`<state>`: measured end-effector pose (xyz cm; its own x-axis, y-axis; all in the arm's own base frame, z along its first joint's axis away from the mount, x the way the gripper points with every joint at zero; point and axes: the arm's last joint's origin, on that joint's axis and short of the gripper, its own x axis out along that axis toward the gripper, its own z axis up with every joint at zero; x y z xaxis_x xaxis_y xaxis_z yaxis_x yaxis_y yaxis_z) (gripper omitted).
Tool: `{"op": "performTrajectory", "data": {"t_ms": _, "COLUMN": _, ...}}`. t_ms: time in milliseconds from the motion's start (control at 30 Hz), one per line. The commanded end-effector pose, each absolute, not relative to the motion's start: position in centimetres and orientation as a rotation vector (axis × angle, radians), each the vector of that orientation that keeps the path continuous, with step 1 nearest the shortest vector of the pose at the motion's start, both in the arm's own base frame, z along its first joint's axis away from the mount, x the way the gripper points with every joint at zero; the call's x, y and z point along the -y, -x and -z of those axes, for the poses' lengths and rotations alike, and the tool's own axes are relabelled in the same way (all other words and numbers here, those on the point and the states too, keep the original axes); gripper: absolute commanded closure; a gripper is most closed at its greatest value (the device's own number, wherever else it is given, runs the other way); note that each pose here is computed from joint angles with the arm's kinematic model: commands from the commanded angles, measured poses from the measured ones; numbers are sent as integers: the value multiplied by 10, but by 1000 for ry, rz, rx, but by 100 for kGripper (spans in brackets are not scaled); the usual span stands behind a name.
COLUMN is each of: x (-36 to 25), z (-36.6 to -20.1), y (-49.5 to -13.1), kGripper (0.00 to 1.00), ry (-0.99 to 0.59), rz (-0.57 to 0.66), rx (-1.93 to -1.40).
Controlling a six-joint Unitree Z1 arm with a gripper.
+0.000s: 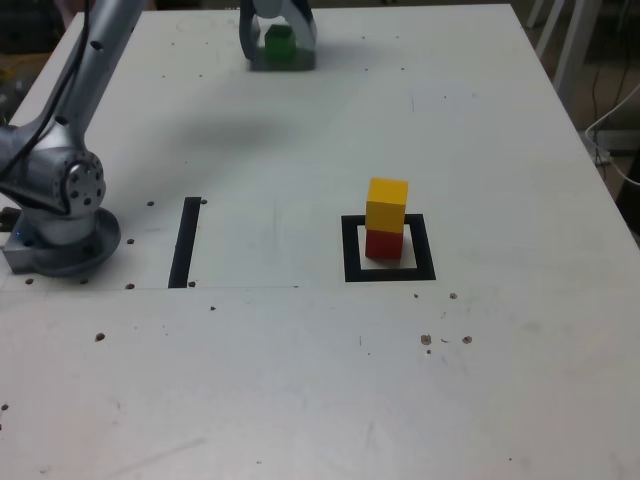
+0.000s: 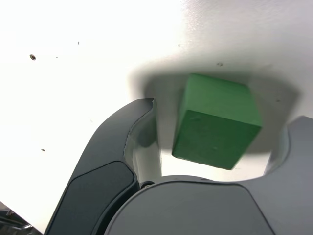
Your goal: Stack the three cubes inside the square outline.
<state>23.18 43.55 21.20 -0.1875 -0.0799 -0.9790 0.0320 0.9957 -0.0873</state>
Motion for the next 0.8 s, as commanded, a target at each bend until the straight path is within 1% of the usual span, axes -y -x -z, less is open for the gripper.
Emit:
{"op": "performTrajectory", "data": {"t_ms": 0, "x": -432, "z": -212, "y": -232, "kGripper": 70, "ry": 56, "rz": 124, "rx": -1760}}
{"op": "performTrajectory", "data": {"t_ms": 67, "x": -432, "z": -213, "y": -233, "kGripper": 72, "ry": 59, "rz": 127, "rx": -1753}}
{"op": "performTrajectory", "data": {"t_ms": 767, "x": -430, "z": -211, "y": -234, "kGripper": 72, "ry": 68, "rz": 137, "rx": -1752}}
